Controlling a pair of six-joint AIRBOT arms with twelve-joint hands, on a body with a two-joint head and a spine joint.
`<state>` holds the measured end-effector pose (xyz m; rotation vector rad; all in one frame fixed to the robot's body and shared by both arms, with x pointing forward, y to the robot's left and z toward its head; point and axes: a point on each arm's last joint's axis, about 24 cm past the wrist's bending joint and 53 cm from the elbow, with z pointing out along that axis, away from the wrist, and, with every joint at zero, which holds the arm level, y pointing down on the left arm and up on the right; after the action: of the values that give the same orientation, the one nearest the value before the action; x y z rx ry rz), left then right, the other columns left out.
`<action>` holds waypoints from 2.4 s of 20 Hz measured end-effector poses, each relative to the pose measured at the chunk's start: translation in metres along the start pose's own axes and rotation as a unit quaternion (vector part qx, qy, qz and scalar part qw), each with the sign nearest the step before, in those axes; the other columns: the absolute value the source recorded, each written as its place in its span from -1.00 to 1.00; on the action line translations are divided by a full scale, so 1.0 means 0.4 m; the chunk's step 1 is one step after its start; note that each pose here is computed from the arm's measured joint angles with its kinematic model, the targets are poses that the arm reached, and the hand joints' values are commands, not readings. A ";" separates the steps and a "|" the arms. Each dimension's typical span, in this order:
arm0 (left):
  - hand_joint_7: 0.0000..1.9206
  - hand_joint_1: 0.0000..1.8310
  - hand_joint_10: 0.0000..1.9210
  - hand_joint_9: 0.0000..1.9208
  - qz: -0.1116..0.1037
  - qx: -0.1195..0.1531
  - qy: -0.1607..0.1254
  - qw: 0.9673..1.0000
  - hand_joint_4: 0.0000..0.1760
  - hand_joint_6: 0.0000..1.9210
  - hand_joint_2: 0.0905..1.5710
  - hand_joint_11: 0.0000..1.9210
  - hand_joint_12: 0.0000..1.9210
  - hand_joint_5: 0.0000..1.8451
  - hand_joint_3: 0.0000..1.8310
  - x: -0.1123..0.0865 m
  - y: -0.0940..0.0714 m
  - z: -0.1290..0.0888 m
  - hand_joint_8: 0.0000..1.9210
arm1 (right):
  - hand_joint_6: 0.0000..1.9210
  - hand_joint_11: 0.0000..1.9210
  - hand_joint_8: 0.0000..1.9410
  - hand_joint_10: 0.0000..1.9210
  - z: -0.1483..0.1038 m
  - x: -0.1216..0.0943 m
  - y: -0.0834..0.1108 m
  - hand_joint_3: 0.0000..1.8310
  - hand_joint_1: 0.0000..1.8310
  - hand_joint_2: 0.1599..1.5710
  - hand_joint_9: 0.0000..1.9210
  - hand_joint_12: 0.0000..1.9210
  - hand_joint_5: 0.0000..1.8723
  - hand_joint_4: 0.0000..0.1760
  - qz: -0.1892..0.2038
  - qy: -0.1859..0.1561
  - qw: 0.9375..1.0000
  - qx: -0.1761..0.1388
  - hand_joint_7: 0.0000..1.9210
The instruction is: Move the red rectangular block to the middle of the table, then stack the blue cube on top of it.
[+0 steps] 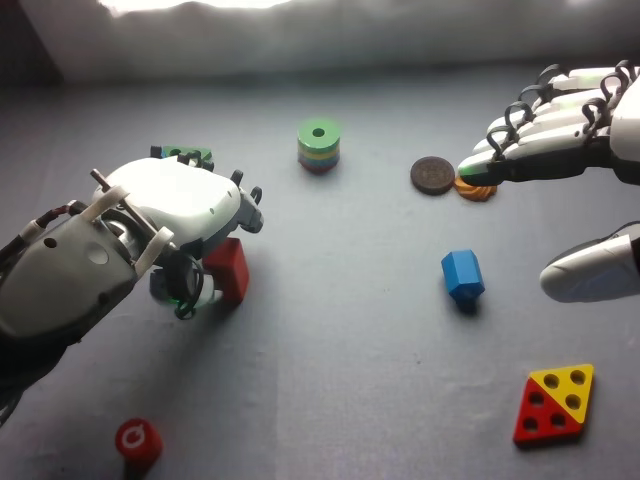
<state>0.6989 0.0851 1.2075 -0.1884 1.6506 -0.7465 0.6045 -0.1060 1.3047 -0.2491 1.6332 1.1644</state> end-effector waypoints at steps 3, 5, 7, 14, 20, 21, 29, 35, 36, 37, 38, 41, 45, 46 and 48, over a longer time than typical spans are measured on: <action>-0.14 0.42 -0.96 -0.14 0.000 -0.002 -0.003 1.000 -1.00 -0.98 0.36 -0.68 0.12 -0.21 -1.00 -0.004 0.000 0.001 -0.98 | -1.00 -1.00 -1.00 -0.98 0.000 0.000 0.000 -1.00 -0.86 0.35 -0.80 -0.08 -0.72 -1.00 0.000 0.000 1.000 0.000 -0.76; -0.08 0.44 -0.96 -0.08 -0.001 -0.003 -0.006 1.000 -1.00 -0.98 0.36 -0.65 0.11 -0.17 -1.00 -0.012 -0.002 0.003 -0.98 | -1.00 -1.00 -1.00 -0.98 0.000 0.000 0.000 -1.00 -0.89 0.36 -0.80 -0.08 -0.72 -1.00 0.000 0.000 1.000 0.000 -0.76; -0.02 0.49 -0.96 -0.02 -0.002 -0.003 -0.010 1.000 -1.00 -0.98 0.36 -0.57 0.09 -0.11 -1.00 -0.019 -0.007 0.004 -0.98 | -1.00 -1.00 -1.00 -0.99 0.000 0.000 0.000 -1.00 -0.89 0.36 -0.80 -0.09 -0.72 -1.00 0.000 0.000 1.000 0.000 -0.76; -0.04 0.62 0.33 -0.08 -0.006 -0.004 -0.008 1.000 -1.00 0.22 0.47 -0.44 0.76 -0.26 -1.00 -0.010 -0.013 0.006 0.10 | -1.00 -1.00 -1.00 -1.00 0.000 0.000 0.000 -1.00 -0.89 0.36 -0.82 -0.12 -0.72 -1.00 0.000 0.000 1.000 0.000 -0.77; -0.01 0.63 0.18 0.00 -0.008 -0.005 -0.007 1.000 -1.00 0.16 0.42 -0.30 0.65 -0.20 -1.00 -0.009 -0.013 0.006 0.02 | -0.99 -1.00 -1.00 -0.99 0.000 0.000 0.000 -1.00 -0.87 0.36 -0.82 -0.19 -0.72 -1.00 0.000 0.000 1.000 0.000 -0.77; 0.00 0.63 0.18 0.00 -0.010 -0.005 -0.007 1.000 -1.00 0.15 0.41 -0.29 0.65 -0.19 -1.00 -0.008 -0.014 0.004 0.01 | -0.99 -1.00 -0.99 -0.99 0.000 0.000 0.000 -1.00 -0.87 0.36 -0.81 -0.17 -0.72 -1.00 0.000 0.000 1.000 0.000 -0.76; 0.01 0.63 0.18 0.01 -0.022 -0.013 -0.016 1.000 -1.00 0.15 0.41 -0.31 0.66 -0.19 -1.00 -0.026 -0.027 0.003 -0.04 | -1.00 -1.00 -1.00 -0.99 0.000 0.000 0.000 -1.00 -0.88 0.37 -0.81 -0.14 -0.71 -1.00 0.000 0.000 1.000 0.000 -0.77; 0.01 0.63 0.15 0.02 -0.043 -0.022 -0.030 0.998 -1.00 0.16 0.40 -0.28 0.64 -0.18 -1.00 -0.036 -0.059 0.007 -0.05 | -0.99 -1.00 -0.99 -0.98 0.000 0.000 0.000 -1.00 -0.89 0.37 -0.78 -0.11 -0.70 -1.00 0.000 0.000 1.000 0.000 -0.74; 0.00 0.63 0.13 0.03 -0.047 -0.024 -0.031 0.998 -1.00 0.17 0.40 -0.27 0.63 -0.18 -1.00 -0.037 -0.063 0.008 -0.05 | -1.00 -1.00 -1.00 -0.99 0.000 0.000 0.000 -1.00 -0.90 0.38 -0.78 -0.11 -0.71 -1.00 0.000 0.000 1.000 0.000 -0.75; 0.00 0.63 0.13 0.03 -0.048 -0.027 -0.034 0.998 -1.00 0.17 0.40 -0.26 0.63 -0.18 -1.00 -0.038 -0.069 0.006 -0.05 | -1.00 -1.00 -1.00 -0.99 0.000 0.000 0.000 -1.00 -0.90 0.38 -0.79 -0.11 -0.71 -1.00 0.000 0.000 1.000 0.000 -0.76; 0.01 0.63 0.12 0.03 -0.050 -0.030 -0.037 0.998 -1.00 0.15 0.40 -0.25 0.62 -0.17 -1.00 -0.041 -0.073 0.006 -0.05 | -1.00 -1.00 -1.00 -0.99 0.000 0.000 0.000 -1.00 -0.88 0.37 -0.79 -0.14 -0.71 -1.00 0.000 0.000 1.000 0.000 -0.76; -0.01 0.63 0.15 0.02 -0.059 -0.040 -0.040 0.997 -1.00 0.17 0.41 -0.27 0.64 -0.19 -1.00 -0.032 -0.086 0.001 -0.03 | -1.00 -1.00 -1.00 -0.99 0.000 0.000 0.000 -1.00 -0.87 0.36 -0.80 -0.15 -0.71 -1.00 0.000 0.000 1.000 0.000 -0.76; 0.00 0.63 0.15 0.02 -0.073 -0.049 -0.041 0.995 -1.00 0.17 0.41 -0.27 0.64 -0.19 -1.00 -0.014 -0.105 -0.003 -0.03 | -0.99 -1.00 -0.99 -0.99 0.000 0.000 0.000 -1.00 -0.87 0.36 -0.78 -0.13 -0.69 -1.00 0.000 0.000 1.000 0.000 -0.74; 0.00 0.63 0.13 0.03 -0.075 -0.049 -0.041 0.995 -1.00 0.17 0.40 -0.25 0.62 -0.18 -1.00 -0.010 -0.111 -0.002 -0.04 | -0.99 -1.00 -0.99 -0.99 0.000 0.000 0.000 -1.00 -0.87 0.36 -0.77 -0.09 -0.69 -1.00 0.000 0.000 1.000 0.000 -0.73; 0.02 0.63 0.11 0.04 -0.081 -0.054 -0.041 0.994 -1.00 0.15 0.39 -0.26 0.62 -0.17 -1.00 -0.003 -0.118 0.000 -0.07 | -1.00 -1.00 -1.00 -0.99 0.000 0.000 0.000 -1.00 -0.88 0.36 -0.79 -0.15 -0.70 -1.00 0.000 0.000 1.000 0.000 -0.75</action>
<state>0.6859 0.0491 1.2353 -0.4300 1.6118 -0.7611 0.6046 -0.1062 1.3047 -0.2488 1.6332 1.1641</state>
